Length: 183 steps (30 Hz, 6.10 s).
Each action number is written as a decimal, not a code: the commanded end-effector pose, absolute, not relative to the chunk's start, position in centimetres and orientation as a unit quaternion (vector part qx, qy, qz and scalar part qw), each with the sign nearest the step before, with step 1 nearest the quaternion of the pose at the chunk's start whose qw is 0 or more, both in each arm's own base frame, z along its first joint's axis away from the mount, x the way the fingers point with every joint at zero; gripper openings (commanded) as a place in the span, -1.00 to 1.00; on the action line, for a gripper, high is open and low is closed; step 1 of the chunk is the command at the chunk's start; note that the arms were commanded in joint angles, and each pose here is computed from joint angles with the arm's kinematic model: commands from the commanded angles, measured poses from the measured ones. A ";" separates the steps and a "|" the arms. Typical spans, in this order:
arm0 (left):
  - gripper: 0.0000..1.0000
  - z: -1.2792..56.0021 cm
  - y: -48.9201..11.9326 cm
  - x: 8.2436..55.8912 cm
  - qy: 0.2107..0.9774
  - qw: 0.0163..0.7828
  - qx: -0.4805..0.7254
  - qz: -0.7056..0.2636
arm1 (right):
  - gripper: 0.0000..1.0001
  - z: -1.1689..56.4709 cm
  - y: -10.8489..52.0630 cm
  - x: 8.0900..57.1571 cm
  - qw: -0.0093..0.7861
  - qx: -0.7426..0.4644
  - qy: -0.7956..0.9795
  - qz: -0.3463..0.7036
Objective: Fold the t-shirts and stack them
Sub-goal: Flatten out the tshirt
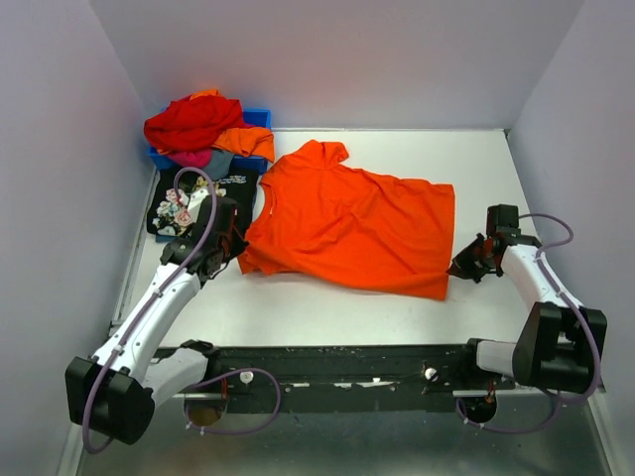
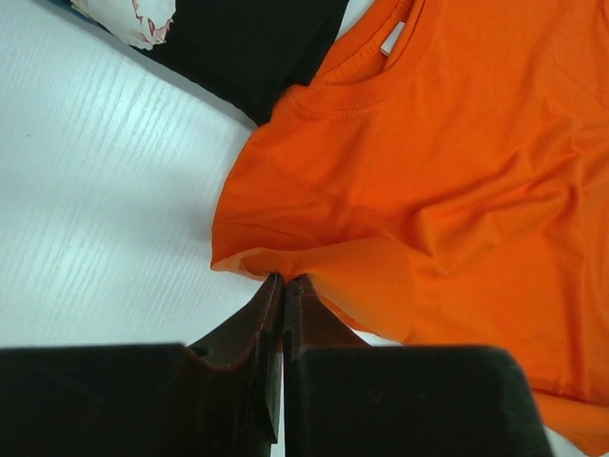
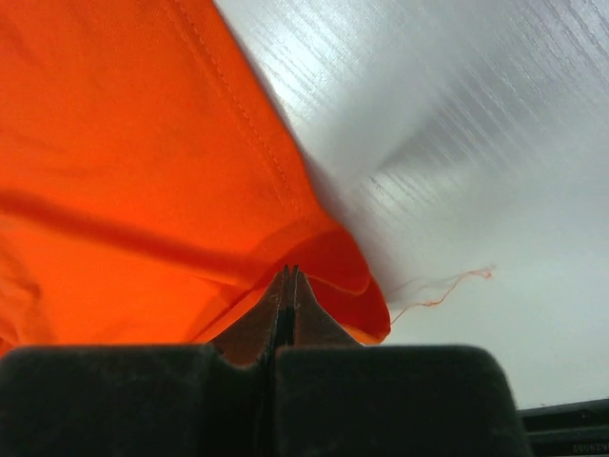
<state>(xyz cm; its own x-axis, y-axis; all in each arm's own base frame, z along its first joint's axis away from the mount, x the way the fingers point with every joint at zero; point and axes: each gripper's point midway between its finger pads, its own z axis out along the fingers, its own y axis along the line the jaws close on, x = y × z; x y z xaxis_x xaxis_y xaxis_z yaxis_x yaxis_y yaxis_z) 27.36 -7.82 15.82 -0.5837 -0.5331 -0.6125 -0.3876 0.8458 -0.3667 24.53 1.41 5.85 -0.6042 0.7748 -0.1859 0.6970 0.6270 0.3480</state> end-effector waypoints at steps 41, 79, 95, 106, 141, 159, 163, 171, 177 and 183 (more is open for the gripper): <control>-0.75 14.3 -7.5 32.8 0.871 0.377 -0.289 -0.128 | -0.32 1.6 4.7 18.1 0.117 0.383 0.906 0.135; -0.74 40.0 -4.1 38.2 0.807 0.522 -0.258 -0.096 | -0.99 34.3 4.2 32.5 0.382 0.262 0.837 0.293; -0.89 63.5 -2.4 26.9 0.539 0.774 -0.221 -0.247 | -0.99 51.7 4.7 27.3 0.586 0.129 0.712 0.365; -0.95 63.2 -5.9 29.6 0.555 0.754 -0.166 -0.310 | -0.99 45.0 1.9 31.6 0.580 0.195 0.710 0.348; -1.00 63.0 -6.3 30.6 0.557 0.754 -0.157 -0.311 | -0.99 52.1 0.5 24.9 0.701 0.190 0.644 0.238; -1.00 65.1 -11.7 47.7 0.511 0.742 -0.132 -0.413 | -0.99 51.3 -5.9 45.1 0.625 0.222 0.685 0.303; -1.00 62.0 -11.7 49.7 0.528 0.741 -0.132 -0.392 | -0.99 51.5 -7.5 46.8 0.610 0.219 0.679 0.346; -1.00 49.8 -13.4 51.9 0.625 0.681 -0.121 -0.363 | -0.99 42.8 -8.0 47.5 0.544 0.261 0.714 0.355; -1.00 38.5 -13.5 47.0 0.686 0.636 -0.154 -0.319 | -0.99 32.9 -7.7 44.3 0.478 0.309 0.745 0.347; -1.00 29.7 -12.7 38.9 0.720 0.597 -0.185 -0.301 | -0.99 27.0 -4.8 38.5 0.437 0.309 0.771 0.346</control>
<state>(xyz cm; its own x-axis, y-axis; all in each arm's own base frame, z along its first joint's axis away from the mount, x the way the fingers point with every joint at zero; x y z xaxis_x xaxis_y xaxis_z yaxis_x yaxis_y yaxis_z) 43.20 -14.68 26.69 -0.3822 -0.5768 -0.7220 0.0574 0.7650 -0.6415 41.51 -6.32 24.70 -0.4324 0.8347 -0.3410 0.2990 0.4895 0.8191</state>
